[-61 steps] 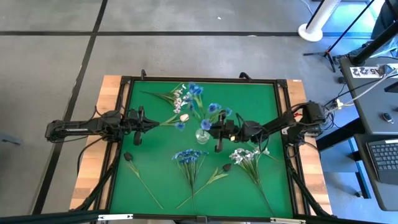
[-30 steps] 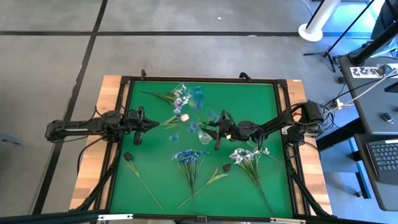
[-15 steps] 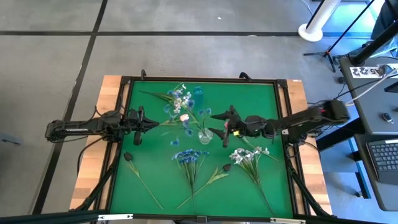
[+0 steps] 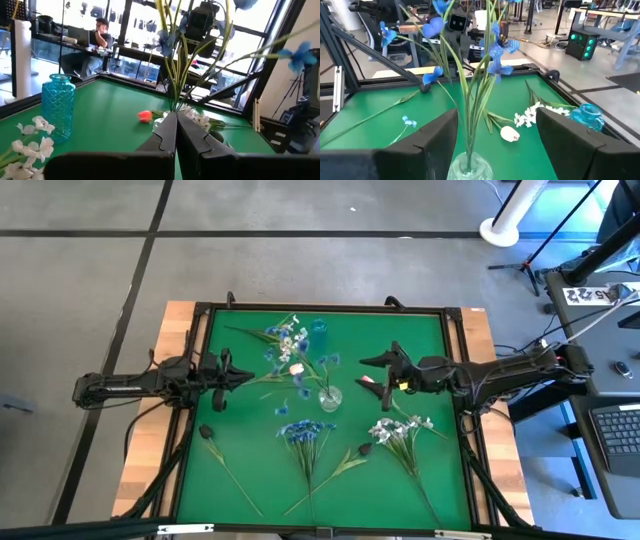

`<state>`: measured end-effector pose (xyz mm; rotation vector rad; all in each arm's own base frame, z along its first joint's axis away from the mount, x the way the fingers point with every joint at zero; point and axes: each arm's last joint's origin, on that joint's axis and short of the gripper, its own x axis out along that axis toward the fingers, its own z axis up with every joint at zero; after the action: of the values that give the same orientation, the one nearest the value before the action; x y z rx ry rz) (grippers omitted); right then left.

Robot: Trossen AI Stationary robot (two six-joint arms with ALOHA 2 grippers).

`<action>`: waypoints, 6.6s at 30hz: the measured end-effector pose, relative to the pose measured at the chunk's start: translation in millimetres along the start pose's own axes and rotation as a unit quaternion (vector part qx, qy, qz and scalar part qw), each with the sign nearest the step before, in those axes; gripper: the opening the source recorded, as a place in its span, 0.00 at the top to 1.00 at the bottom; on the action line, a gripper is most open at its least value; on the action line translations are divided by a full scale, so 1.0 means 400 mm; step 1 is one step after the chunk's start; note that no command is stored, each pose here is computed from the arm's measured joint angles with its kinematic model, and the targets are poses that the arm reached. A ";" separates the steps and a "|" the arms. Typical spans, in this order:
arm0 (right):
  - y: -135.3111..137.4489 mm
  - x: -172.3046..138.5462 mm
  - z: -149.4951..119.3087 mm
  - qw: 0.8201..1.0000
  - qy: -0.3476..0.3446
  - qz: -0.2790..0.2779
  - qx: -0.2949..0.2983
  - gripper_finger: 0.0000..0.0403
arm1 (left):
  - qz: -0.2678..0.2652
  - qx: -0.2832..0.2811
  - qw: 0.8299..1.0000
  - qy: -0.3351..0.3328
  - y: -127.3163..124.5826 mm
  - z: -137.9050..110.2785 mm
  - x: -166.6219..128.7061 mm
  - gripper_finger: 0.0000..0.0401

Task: Sort flowers into vase by color
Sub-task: Put the top white flowers into the blue transparent vase

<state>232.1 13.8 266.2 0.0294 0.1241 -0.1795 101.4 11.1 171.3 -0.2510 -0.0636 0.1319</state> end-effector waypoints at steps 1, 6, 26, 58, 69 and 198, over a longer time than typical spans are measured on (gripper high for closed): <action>0.000 0.000 0.000 1.000 0.000 0.000 0.000 0.33 | 0.000 -0.005 1.000 0.001 0.000 0.000 0.000 1.00; 0.000 0.000 0.002 1.000 -0.003 0.000 0.000 0.33 | -0.013 -0.029 0.999 -0.037 -0.006 0.023 -0.001 1.00; -0.007 -0.037 0.039 0.999 -0.043 0.002 -0.025 0.33 | 0.306 0.151 0.934 0.104 -0.029 0.361 0.146 1.00; -0.007 -0.041 0.015 0.999 0.008 0.026 -0.043 0.33 | 0.192 0.093 0.749 0.627 0.365 0.158 0.312 0.93; -0.006 -0.036 0.009 0.999 0.018 0.026 -0.033 0.33 | 0.182 0.157 0.722 0.649 0.413 0.085 0.358 0.57; 0.014 0.041 -0.046 0.998 0.045 0.036 0.005 0.33 | 0.004 0.088 0.990 -0.113 0.401 0.217 0.424 1.00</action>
<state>247.0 17.1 246.0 0.0512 0.2113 -0.1076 242.8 209.4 222.8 -0.0581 -0.2740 0.1727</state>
